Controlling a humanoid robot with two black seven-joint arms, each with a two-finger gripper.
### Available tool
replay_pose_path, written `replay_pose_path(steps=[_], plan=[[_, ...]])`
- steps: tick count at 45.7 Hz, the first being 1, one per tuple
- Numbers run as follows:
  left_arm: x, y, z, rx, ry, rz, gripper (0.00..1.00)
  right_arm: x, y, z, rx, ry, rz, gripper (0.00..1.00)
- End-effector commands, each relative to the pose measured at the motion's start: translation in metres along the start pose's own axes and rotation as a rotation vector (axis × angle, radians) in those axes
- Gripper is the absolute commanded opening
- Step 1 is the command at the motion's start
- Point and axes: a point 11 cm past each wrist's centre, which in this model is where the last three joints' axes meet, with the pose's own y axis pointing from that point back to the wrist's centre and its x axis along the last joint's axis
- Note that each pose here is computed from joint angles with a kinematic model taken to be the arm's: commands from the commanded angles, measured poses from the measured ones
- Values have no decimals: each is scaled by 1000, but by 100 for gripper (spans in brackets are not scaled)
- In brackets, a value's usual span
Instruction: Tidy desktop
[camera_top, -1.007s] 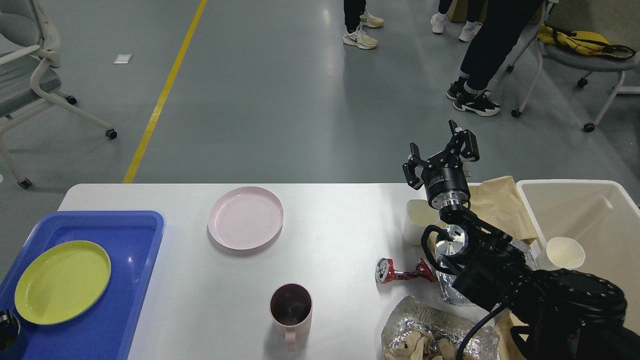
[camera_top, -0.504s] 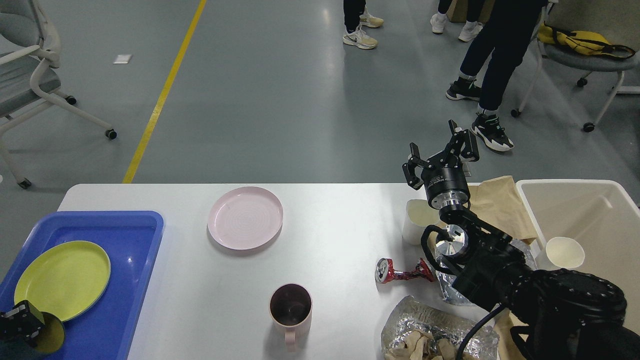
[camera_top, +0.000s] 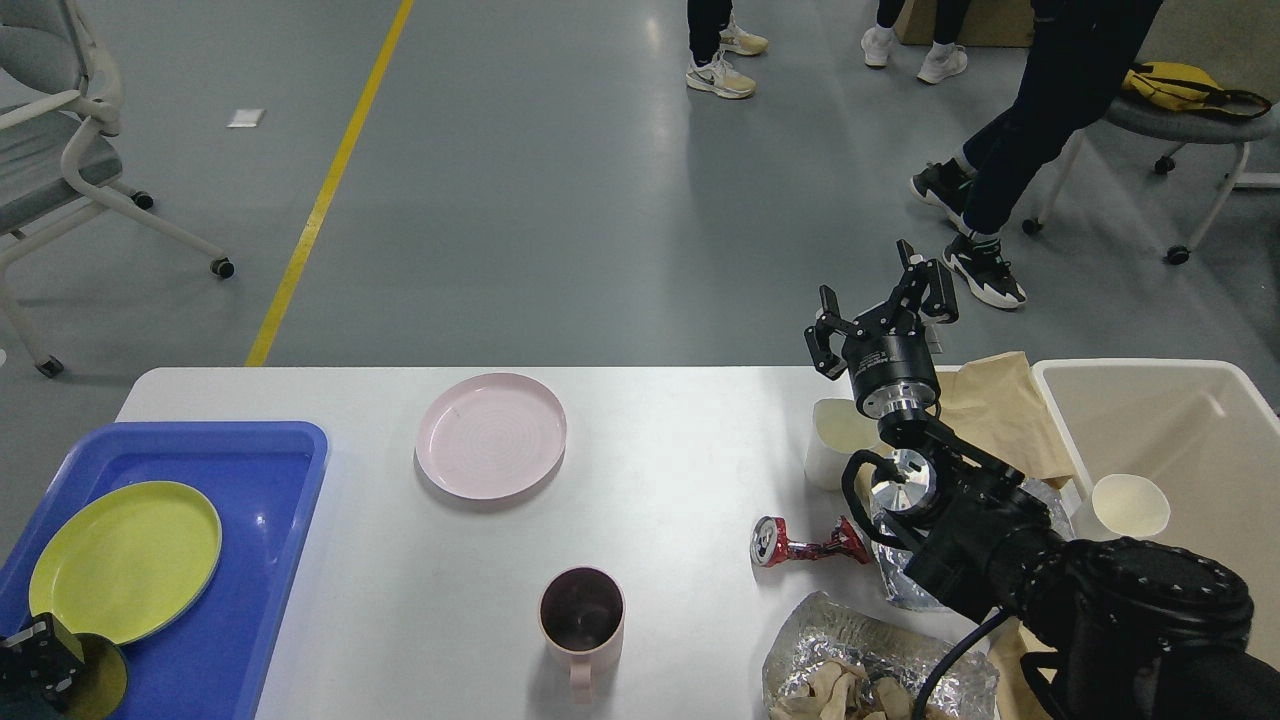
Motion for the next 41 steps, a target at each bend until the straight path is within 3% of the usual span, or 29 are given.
replay_pose_path(steps=[1,41], plan=[[0,0,-2,15,-13,3,95,0,0,0,-1,-1,0,100],[25,19,-38,141,-60,113,95,0,0,0,0,0,0,100]])
